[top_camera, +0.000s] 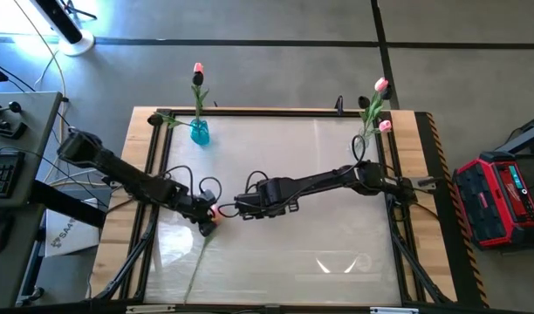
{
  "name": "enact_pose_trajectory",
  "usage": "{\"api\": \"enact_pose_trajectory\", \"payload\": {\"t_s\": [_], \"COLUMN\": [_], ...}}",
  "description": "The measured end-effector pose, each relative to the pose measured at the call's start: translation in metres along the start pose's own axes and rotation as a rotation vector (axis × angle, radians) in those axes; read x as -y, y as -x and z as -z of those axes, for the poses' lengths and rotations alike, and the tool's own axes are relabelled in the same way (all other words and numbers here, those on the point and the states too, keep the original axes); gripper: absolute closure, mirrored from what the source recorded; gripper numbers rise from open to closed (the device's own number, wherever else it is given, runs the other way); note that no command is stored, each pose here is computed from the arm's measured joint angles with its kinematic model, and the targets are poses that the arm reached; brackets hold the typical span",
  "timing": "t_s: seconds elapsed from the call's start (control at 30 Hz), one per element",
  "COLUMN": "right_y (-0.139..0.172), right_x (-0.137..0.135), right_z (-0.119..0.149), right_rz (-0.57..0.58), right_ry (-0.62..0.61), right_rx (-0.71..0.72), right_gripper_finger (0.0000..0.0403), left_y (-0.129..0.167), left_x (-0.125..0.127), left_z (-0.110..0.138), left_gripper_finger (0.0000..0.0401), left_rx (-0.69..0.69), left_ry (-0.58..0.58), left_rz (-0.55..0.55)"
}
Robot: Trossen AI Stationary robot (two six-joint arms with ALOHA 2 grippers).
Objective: Sort flowers into vase by color
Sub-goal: Put the pink flower into the blue vase
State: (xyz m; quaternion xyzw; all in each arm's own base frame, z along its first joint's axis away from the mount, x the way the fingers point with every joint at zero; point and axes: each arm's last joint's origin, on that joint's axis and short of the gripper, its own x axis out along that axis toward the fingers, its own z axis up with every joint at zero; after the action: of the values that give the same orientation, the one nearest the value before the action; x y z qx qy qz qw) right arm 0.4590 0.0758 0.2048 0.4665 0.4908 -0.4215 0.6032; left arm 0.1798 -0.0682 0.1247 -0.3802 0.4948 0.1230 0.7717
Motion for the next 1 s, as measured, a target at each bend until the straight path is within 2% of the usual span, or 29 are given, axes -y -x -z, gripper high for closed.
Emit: {"api": "enact_pose_trajectory", "payload": {"t_s": [0.33, 0.4, 0.53, 0.6, 0.9, 1.0], "right_y": [0.0, 0.0, 0.0, 0.0, 0.0, 0.0], "right_x": [0.001, 0.002, 0.002, 0.002, 0.005, 0.006], "right_z": [0.0, -0.001, -0.002, -0.002, -0.005, -0.005], "right_rz": [0.015, 0.014, 0.017, 0.023, 0.046, 0.059], "right_ry": [0.016, 0.024, 0.04, 0.042, 0.071, 0.084], "right_rx": [-0.002, -0.002, -0.003, -0.004, -0.005, 0.002], "right_gripper_finger": [0.0257, 0.0257, 0.0257, 0.0257, 0.0257, 0.0257], "left_y": [-0.006, -0.006, -0.003, -0.001, 0.027, 0.038], "left_x": [0.002, 0.002, 0.002, 0.004, 0.032, 0.031], "left_z": [0.001, 0.001, 0.001, 0.0, -0.016, -0.023], "left_gripper_finger": [0.0314, 0.0328, 0.0386, 0.0394, 0.0398, 0.04], "left_rx": [0.006, 0.007, 0.014, 0.023, 0.182, 0.25], "left_ry": [-0.032, -0.047, -0.072, -0.092, -0.265, -0.297], "left_rz": [-0.029, -0.034, -0.031, -0.026, 0.083, 0.028]}}
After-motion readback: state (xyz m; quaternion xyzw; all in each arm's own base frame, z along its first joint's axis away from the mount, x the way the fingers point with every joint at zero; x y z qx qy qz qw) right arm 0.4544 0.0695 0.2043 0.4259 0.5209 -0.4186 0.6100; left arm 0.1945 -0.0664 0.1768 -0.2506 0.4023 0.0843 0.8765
